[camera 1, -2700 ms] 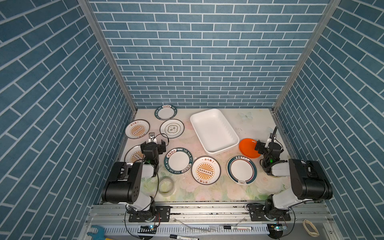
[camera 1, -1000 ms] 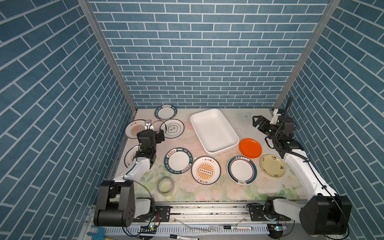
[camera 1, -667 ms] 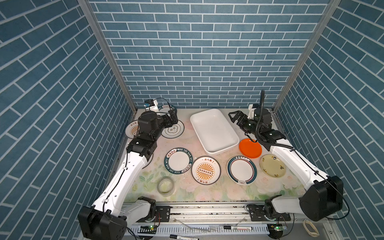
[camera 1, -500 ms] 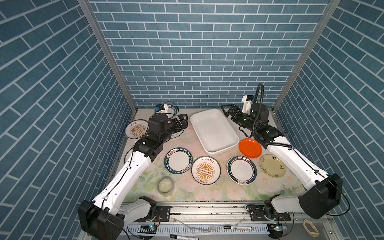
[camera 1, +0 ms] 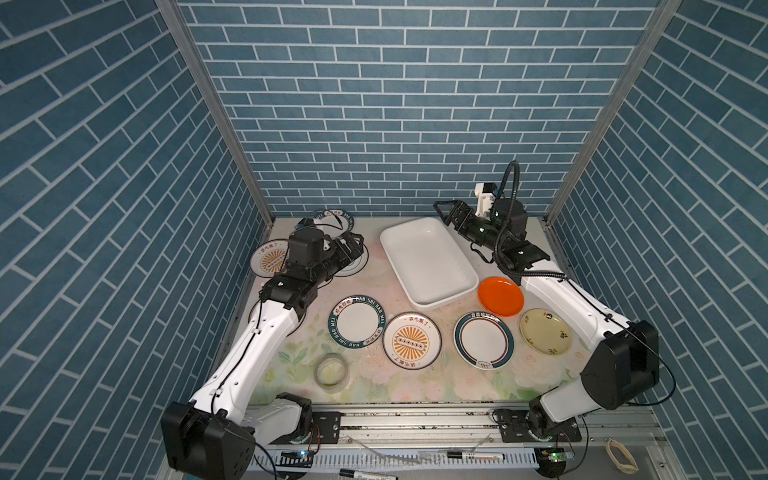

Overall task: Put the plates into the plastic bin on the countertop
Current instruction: 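Grasp the sunburst plate edge with the left gripper while the right arm reaches forward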

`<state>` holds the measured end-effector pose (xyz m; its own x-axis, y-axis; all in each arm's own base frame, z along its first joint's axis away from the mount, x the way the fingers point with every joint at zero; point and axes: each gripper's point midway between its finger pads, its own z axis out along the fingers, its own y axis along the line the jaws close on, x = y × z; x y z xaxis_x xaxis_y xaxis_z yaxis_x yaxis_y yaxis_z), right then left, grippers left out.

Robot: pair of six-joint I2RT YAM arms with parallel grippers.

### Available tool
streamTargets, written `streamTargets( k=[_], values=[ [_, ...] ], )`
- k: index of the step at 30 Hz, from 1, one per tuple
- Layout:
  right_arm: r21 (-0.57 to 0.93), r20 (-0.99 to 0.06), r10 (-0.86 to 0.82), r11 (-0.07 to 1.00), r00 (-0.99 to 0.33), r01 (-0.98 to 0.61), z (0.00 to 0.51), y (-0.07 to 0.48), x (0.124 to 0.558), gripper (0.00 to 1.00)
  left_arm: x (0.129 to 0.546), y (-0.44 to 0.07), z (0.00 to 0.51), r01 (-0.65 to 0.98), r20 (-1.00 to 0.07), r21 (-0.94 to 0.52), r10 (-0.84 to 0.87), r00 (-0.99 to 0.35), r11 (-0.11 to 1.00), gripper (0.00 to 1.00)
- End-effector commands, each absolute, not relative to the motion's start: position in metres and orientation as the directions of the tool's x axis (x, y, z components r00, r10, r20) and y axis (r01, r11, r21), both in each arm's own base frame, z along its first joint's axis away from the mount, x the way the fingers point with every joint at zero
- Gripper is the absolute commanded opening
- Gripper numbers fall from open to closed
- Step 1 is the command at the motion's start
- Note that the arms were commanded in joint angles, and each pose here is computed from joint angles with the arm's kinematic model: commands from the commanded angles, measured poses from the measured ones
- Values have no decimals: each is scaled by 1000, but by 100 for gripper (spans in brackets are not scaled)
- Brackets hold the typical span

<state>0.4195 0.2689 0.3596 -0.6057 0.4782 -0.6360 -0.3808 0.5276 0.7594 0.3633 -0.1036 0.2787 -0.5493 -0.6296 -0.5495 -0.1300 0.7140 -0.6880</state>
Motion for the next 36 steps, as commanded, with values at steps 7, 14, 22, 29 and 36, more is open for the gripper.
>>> streamTargets(
  k=[7, 14, 22, 29, 36],
  values=[
    [655, -714, 380, 657, -588, -372, 347, 273, 437, 99, 276, 39, 179, -608, -333, -569, -832, -444, 553, 99],
    [685, -694, 364, 600, -621, -414, 347, 293, 445, 99, 240, 88, 139, -685, -124, -683, -965, -231, 252, 99],
    [698, -679, 353, 584, -644, -415, 344, 297, 443, 99, 216, 128, 107, -666, 49, -746, -998, -41, -9, 95],
    [692, -680, 370, 610, -633, -386, 339, 288, 441, 99, 216, 139, 79, -672, 117, -738, -992, -49, -54, 95],
    [684, -679, 400, 649, -615, -333, 333, 277, 444, 99, 225, 144, 54, -663, 178, -744, -981, -74, -85, 92]
  ],
)
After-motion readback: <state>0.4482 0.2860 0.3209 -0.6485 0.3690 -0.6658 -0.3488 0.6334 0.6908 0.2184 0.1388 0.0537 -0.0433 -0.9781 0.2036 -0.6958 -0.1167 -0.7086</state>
